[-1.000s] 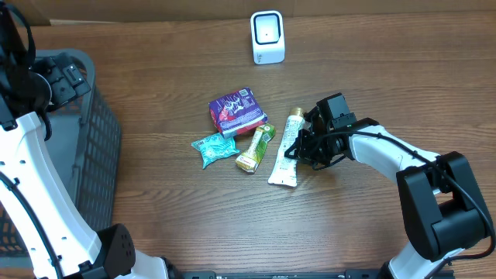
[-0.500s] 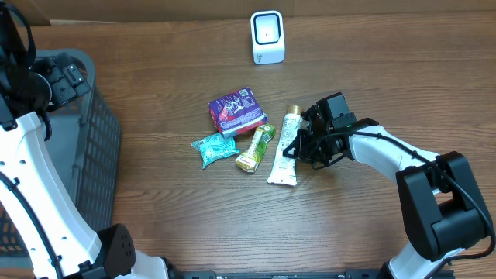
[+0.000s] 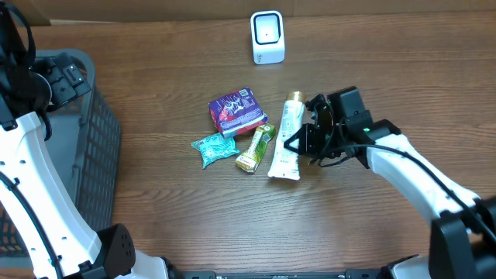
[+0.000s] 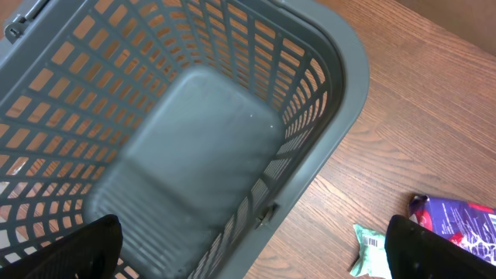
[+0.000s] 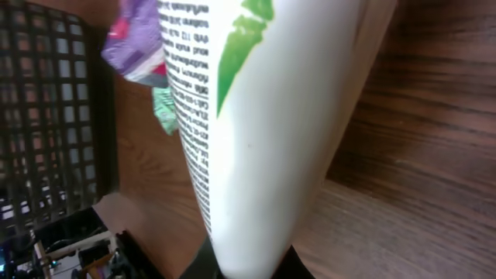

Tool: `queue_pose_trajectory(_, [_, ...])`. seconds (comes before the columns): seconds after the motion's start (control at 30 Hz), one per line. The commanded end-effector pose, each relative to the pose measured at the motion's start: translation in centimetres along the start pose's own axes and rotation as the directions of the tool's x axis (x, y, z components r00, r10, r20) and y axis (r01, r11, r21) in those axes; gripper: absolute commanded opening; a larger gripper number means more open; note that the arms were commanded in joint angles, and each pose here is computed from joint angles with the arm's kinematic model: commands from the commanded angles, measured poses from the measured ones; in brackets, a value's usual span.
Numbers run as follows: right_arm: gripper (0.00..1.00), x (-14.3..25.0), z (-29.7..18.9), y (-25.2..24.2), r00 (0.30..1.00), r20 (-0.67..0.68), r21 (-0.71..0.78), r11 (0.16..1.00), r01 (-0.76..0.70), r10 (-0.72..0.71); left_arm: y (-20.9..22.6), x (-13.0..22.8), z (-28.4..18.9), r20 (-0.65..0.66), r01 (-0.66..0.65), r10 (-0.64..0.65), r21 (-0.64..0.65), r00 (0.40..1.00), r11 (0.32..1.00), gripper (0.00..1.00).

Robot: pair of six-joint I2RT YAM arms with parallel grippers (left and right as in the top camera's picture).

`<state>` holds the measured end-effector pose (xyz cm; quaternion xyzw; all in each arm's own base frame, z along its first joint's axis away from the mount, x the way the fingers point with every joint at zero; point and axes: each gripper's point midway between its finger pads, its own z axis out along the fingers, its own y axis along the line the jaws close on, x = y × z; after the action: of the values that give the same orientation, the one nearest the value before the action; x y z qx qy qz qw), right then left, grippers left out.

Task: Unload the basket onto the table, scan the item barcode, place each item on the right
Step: 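Carry the white tube up to the white scanner with the right gripper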

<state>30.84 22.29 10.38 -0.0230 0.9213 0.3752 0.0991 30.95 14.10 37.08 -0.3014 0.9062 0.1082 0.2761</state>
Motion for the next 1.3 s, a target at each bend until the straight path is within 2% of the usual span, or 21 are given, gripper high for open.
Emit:
queue_pose_trajectory(0.0, [0.04,-0.4,-2.1,2.4,0.996,0.048,-0.05,0.996,0.077,-0.074,0.3,0.0,0.4,-0.007,-0.011,0.011,-0.017,1.0,1.0,0.99])
queue_pose_trajectory(0.37, [0.04,-0.3,-5.3,4.4,0.991,0.061,-0.024,0.993,0.119,-0.117,0.3,0.0,0.4,-0.007,-0.011,0.011,-0.017,1.0,1.0,0.99])
queue_pose_trajectory(0.43, [0.04,-0.8,-6.2,4.0,0.992,0.071,0.051,0.994,0.102,-0.105,0.3,0.0,0.4,-0.007,-0.011,0.011,-0.017,1.0,1.0,0.99])
queue_pose_trajectory(0.67, [0.04,-3.9,-12.4,6.1,0.973,0.126,0.263,0.952,0.157,-0.195,0.3,0.0,0.4,-0.007,-0.011,0.011,-0.017,1.0,1.0,1.0])
queue_pose_trajectory(0.8, [0.03,-7.3,-15.9,7.9,0.933,0.189,0.37,0.902,0.223,-0.307,0.3,0.0,0.4,-0.007,-0.011,0.011,-0.017,1.0,1.0,0.99])
queue_pose_trajectory(0.93, [0.04,-9.8,-16.4,7.3,0.901,0.216,0.461,0.853,0.245,-0.376,0.3,0.0,0.4,-0.007,-0.011,0.011,-0.017,1.0,1.0,0.99])
queue_pose_trajectory(1.1, [0.04,-12.9,-15.6,4.7,0.884,0.231,0.586,0.783,0.208,-0.407,0.3,0.0,0.4,-0.007,-0.011,0.011,-0.017,1.0,1.0,0.99])
queue_pose_trajectory(1.27, [0.03,-17.1,-15.7,1.7,0.846,0.263,0.743,0.657,0.129,-0.464,0.3,0.0,0.4,-0.007,-0.011,0.011,-0.017,1.0,1.0,1.0])
